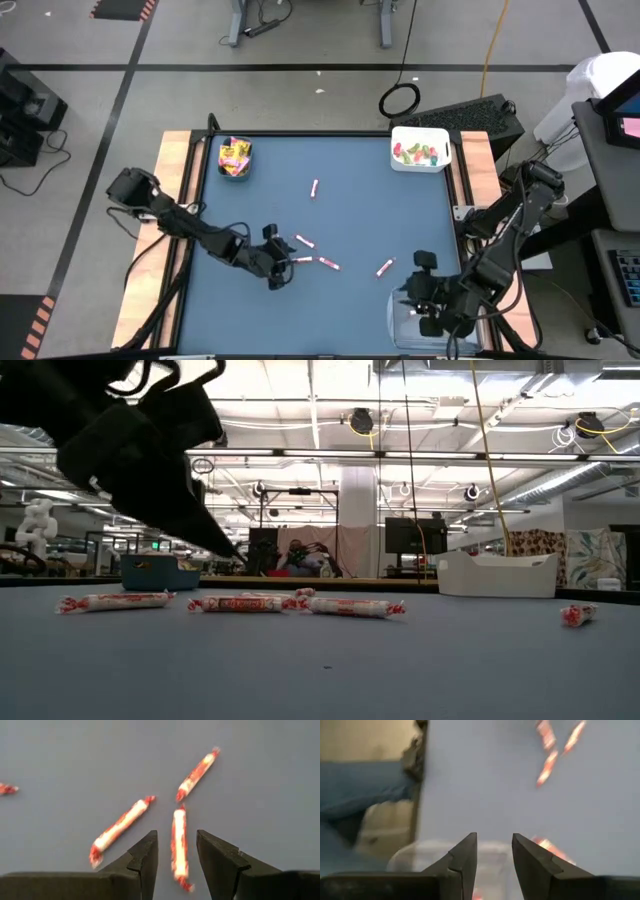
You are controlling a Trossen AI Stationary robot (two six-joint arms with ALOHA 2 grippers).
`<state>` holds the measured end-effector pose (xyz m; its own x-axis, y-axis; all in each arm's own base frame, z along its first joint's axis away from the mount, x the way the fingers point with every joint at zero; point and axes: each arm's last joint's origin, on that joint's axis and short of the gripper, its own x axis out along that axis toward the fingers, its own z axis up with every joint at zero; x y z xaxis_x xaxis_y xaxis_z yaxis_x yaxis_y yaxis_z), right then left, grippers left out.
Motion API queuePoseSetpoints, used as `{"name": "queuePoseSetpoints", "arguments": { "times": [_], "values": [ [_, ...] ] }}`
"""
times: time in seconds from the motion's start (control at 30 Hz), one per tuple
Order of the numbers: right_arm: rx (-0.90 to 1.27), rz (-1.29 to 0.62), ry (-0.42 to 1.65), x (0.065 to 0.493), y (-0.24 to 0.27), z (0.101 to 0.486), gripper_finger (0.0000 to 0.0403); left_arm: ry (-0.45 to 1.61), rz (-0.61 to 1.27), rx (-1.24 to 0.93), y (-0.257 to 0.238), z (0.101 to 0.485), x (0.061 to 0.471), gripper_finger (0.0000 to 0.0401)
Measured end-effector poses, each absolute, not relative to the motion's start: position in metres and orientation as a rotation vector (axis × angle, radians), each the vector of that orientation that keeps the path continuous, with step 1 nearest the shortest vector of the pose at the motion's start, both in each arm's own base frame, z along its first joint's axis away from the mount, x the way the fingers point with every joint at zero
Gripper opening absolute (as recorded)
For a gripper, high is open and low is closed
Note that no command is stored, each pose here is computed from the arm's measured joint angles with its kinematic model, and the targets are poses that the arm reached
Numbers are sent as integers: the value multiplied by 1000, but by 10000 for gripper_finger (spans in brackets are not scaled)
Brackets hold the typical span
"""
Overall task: Sort candy
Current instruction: Put the white candy into the transparent bin
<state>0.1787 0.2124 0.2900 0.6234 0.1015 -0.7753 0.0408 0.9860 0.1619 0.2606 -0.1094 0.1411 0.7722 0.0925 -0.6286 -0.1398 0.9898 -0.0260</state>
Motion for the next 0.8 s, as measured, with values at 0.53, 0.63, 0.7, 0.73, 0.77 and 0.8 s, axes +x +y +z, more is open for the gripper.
{"name": "queuePoseSetpoints", "arguments": {
  "times": [0.53, 0.63, 0.7, 0.73, 0.77, 0.8],
  "values": [
    [-86, -112, 634, 197, 202, 292, 114, 698, 188, -134, -119, 104, 268, 141],
    [-111, -114, 630, 203, 200, 291, 114, 702, 198, -126, -119, 100, 269, 141],
    [-134, -114, 633, 206, 201, 289, 114, 706, 200, -123, -119, 97, 269, 141],
    [-145, -117, 637, 209, 201, 287, 114, 708, 203, -120, -119, 95, 269, 141],
    [-157, -119, 640, 211, 201, 285, 114, 708, 208, -116, -119, 93, 270, 141],
    [-167, -120, 644, 214, 202, 282, 114, 707, 213, -114, -119, 92, 270, 141]
  ]
}}
